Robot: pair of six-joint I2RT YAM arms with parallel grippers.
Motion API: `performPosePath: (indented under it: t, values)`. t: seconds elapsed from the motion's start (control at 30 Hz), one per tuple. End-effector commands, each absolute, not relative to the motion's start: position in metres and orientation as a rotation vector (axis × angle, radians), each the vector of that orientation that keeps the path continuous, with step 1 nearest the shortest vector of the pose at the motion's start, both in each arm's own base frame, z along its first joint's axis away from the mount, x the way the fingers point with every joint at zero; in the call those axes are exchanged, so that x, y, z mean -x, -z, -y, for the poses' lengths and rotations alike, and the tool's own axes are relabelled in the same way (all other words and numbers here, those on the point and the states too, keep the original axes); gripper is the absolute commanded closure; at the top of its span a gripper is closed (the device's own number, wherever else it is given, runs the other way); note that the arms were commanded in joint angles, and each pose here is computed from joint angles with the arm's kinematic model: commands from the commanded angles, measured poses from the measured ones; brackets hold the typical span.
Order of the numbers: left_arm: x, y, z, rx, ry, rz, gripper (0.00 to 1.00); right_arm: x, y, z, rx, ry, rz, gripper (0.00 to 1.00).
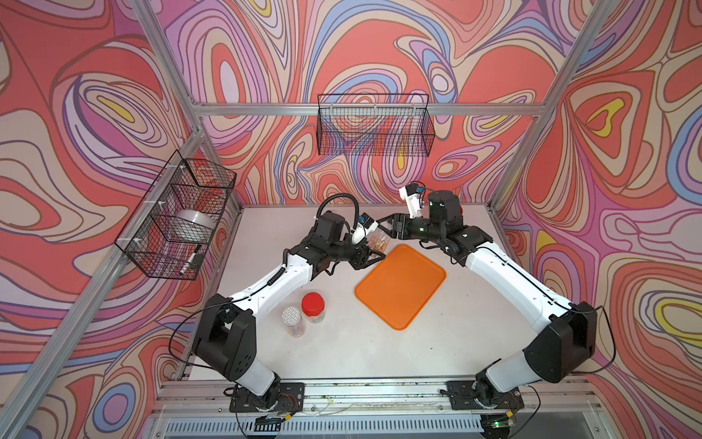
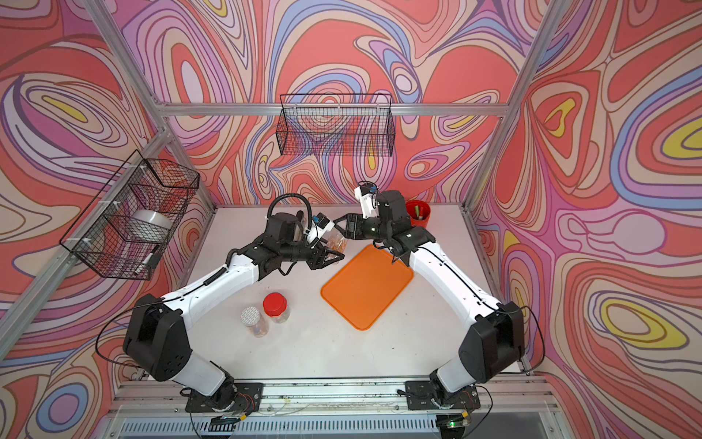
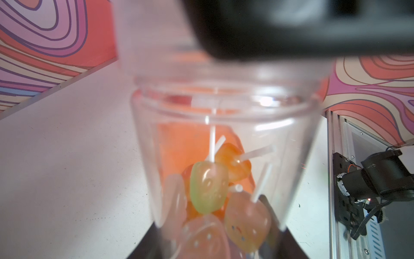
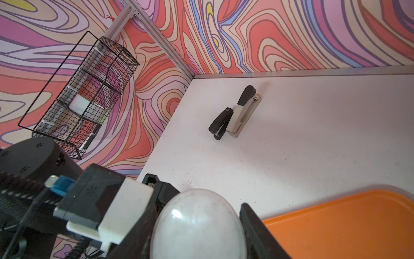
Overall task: Pour the candies out of the jar
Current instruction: Unscrew the lid from the jar.
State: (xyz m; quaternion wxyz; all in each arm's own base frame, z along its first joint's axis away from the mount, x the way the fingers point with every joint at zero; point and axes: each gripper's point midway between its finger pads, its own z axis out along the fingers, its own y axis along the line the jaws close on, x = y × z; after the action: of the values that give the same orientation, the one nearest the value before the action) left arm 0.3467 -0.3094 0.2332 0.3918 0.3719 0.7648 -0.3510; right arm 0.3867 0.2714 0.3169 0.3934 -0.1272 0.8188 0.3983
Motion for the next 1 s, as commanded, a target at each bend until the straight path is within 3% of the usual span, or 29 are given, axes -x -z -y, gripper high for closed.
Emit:
performPosePath:
  t: [0.0,0.27,0.97]
  values:
    - [-0.347,-0.255,0.316,-0.966,0.907,-1.860,1.00,-0.385,-0.314,-0.277,0.328,-1.054,-2.087,0.51]
    - [-0.342,-0.249,0.315,-1.002,0.906,-1.861,1.00,-0.383,-0.332,-0.275,0.348,-1.130,-2.111,0.59]
    - [-0.338,-0.244,0.314,-1.027,0.898,-1.844,1.00,-0.396,-0.355,-0.256,0.357,-1.081,-2.071,0.62]
